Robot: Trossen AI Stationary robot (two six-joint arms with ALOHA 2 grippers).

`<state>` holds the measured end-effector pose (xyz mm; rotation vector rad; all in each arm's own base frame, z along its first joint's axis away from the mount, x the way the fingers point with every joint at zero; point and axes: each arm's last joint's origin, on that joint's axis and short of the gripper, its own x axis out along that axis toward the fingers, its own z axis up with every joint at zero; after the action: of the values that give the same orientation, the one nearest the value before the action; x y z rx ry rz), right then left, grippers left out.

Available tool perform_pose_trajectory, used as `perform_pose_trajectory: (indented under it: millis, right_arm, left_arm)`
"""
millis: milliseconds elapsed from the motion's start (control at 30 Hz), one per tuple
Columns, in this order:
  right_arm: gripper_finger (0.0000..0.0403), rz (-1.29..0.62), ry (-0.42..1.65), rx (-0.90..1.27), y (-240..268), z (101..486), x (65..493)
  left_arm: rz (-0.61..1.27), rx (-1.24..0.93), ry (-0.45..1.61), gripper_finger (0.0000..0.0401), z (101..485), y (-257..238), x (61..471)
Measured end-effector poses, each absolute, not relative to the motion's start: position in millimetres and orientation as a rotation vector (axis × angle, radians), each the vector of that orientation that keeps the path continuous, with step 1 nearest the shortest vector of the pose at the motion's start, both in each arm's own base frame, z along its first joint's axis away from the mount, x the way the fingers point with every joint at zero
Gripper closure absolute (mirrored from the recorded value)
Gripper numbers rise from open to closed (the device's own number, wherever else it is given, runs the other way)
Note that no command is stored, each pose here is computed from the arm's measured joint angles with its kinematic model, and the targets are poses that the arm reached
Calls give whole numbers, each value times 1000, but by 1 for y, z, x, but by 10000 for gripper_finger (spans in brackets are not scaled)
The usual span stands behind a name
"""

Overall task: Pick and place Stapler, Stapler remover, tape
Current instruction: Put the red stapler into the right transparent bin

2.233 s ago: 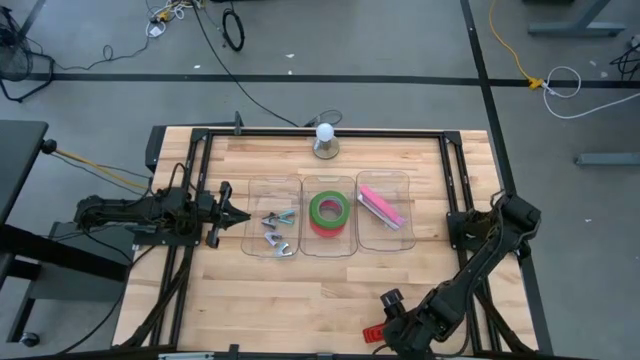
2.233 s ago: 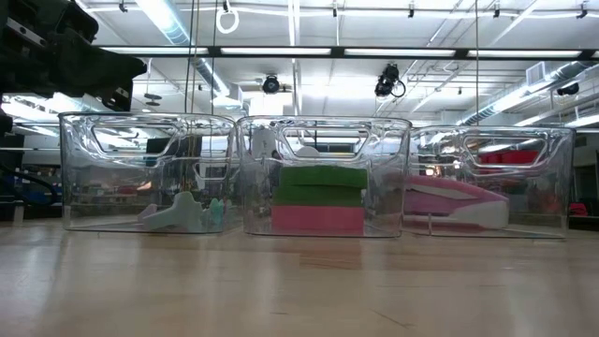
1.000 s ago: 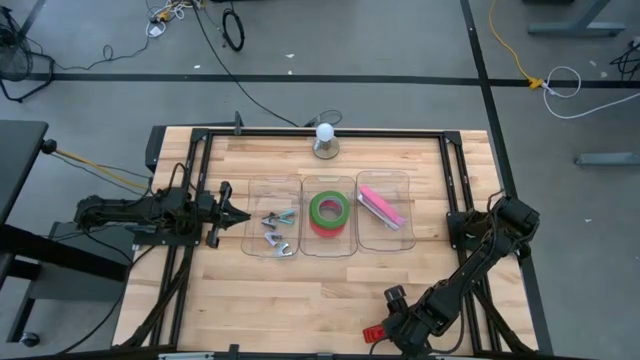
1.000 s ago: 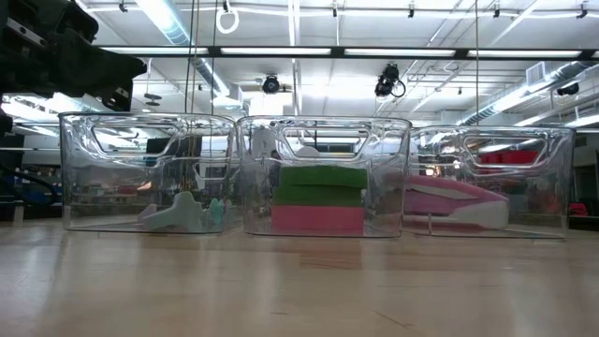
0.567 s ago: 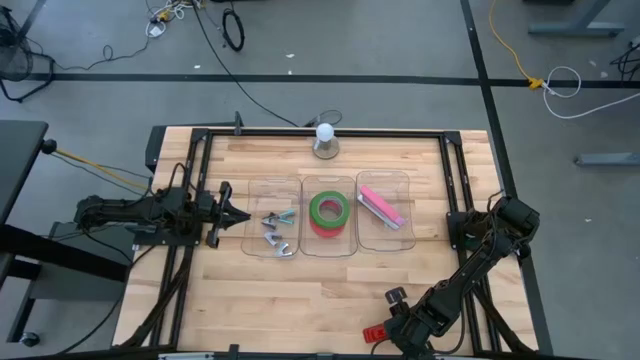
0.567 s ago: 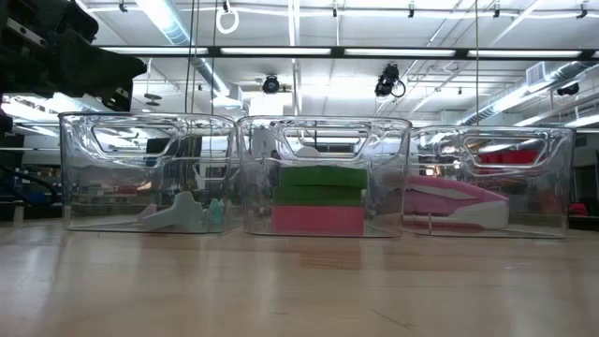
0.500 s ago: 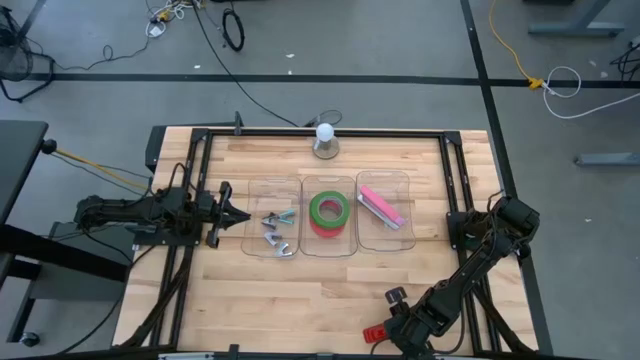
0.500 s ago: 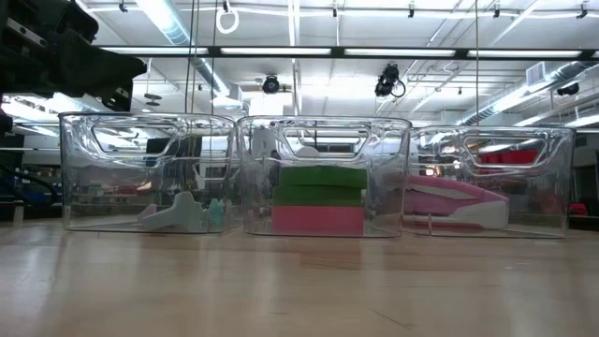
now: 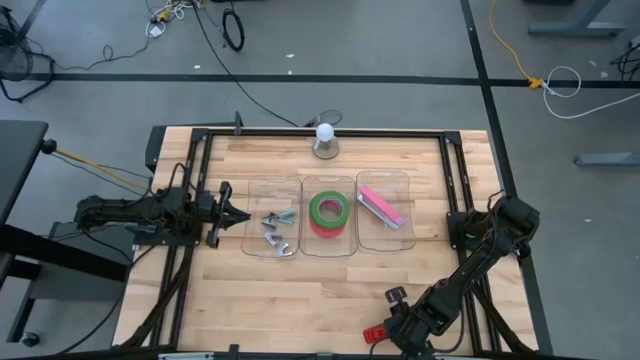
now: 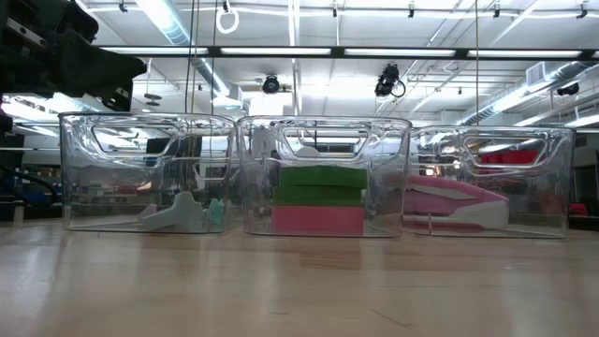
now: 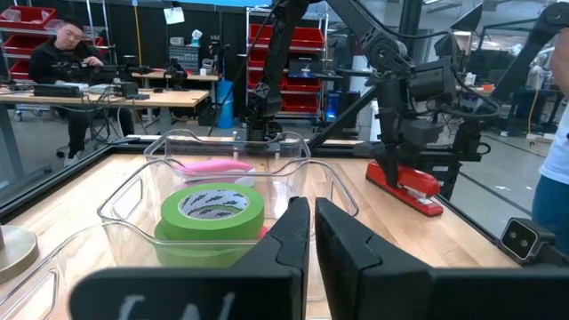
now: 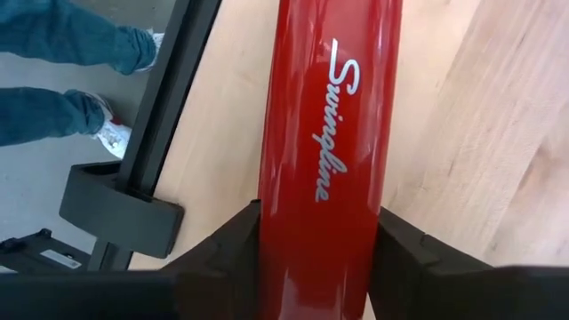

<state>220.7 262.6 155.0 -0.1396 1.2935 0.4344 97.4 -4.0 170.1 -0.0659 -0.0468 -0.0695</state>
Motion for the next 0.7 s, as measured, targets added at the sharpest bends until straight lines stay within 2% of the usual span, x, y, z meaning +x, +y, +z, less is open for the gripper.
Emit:
perform_pose_trajectory:
  millis: [267, 700]
  right_arm:
    - [256, 454, 1223, -81, 257, 183, 226]
    - [262, 381, 1059, 33, 217, 235, 244]
  left_arm:
    - [-69, -66, -47, 376, 170, -4, 97]
    - [-69, -66, -47, 376, 170, -4, 97]
